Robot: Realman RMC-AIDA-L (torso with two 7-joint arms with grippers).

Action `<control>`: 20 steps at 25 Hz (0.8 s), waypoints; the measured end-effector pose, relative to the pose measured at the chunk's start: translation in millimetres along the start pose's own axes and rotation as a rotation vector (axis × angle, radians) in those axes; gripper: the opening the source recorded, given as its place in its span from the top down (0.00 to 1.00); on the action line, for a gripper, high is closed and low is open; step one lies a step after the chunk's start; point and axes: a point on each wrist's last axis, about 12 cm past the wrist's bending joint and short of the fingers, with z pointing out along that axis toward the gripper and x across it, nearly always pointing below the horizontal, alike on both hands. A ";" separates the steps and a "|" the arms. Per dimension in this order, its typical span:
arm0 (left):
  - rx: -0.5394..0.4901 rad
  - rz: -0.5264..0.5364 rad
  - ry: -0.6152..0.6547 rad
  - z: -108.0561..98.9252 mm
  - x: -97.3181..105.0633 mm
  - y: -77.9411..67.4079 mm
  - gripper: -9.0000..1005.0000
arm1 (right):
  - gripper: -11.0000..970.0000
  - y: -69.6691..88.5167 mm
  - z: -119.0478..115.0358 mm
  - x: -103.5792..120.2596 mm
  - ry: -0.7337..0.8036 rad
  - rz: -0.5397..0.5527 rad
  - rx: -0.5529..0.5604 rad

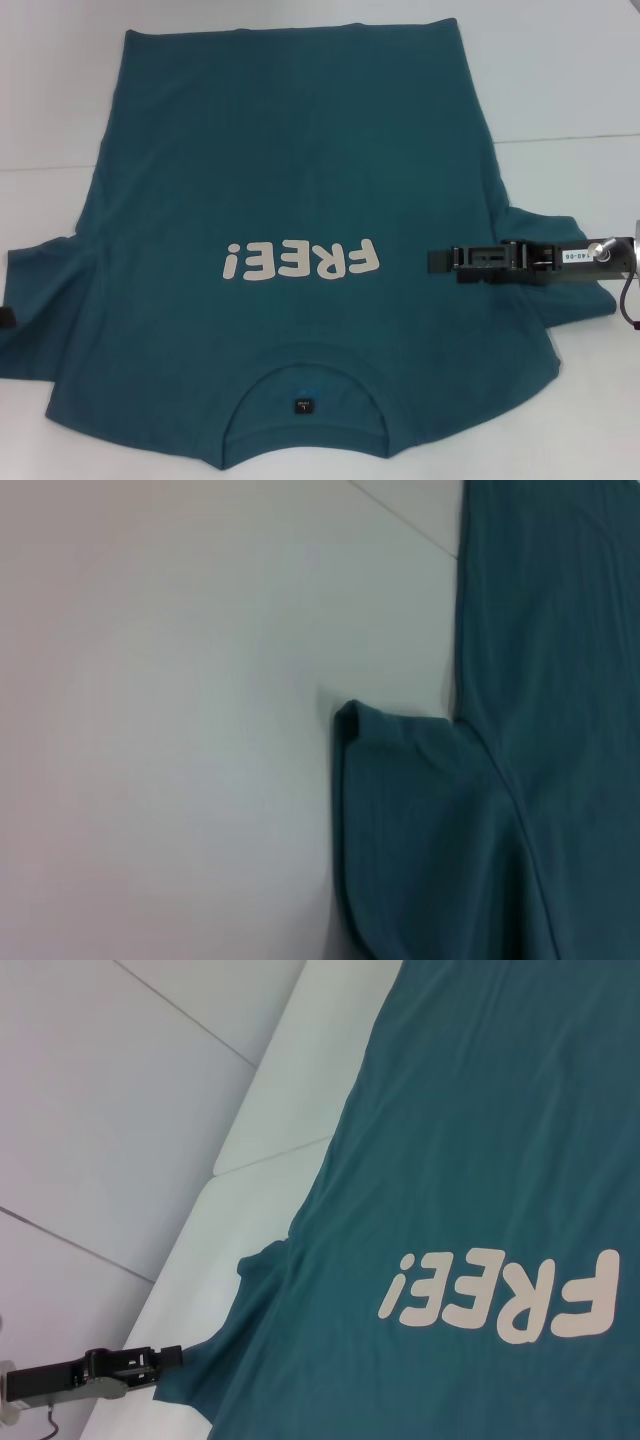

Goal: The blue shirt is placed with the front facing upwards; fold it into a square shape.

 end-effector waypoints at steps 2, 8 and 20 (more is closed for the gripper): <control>0.001 0.001 0.001 0.0 0.1 -0.1 0.36 | 0.06 0.5 0.4 -0.7 0.000 -0.002 -0.001; 0.008 0.004 0.009 0.3 0.7 -1.6 0.63 | 0.06 0.4 0.2 -0.2 0.001 -0.001 -0.002; 0.068 0.035 0.033 0.9 -0.7 -11.8 0.94 | 0.06 -0.1 -0.7 1.4 0.002 0.003 -0.004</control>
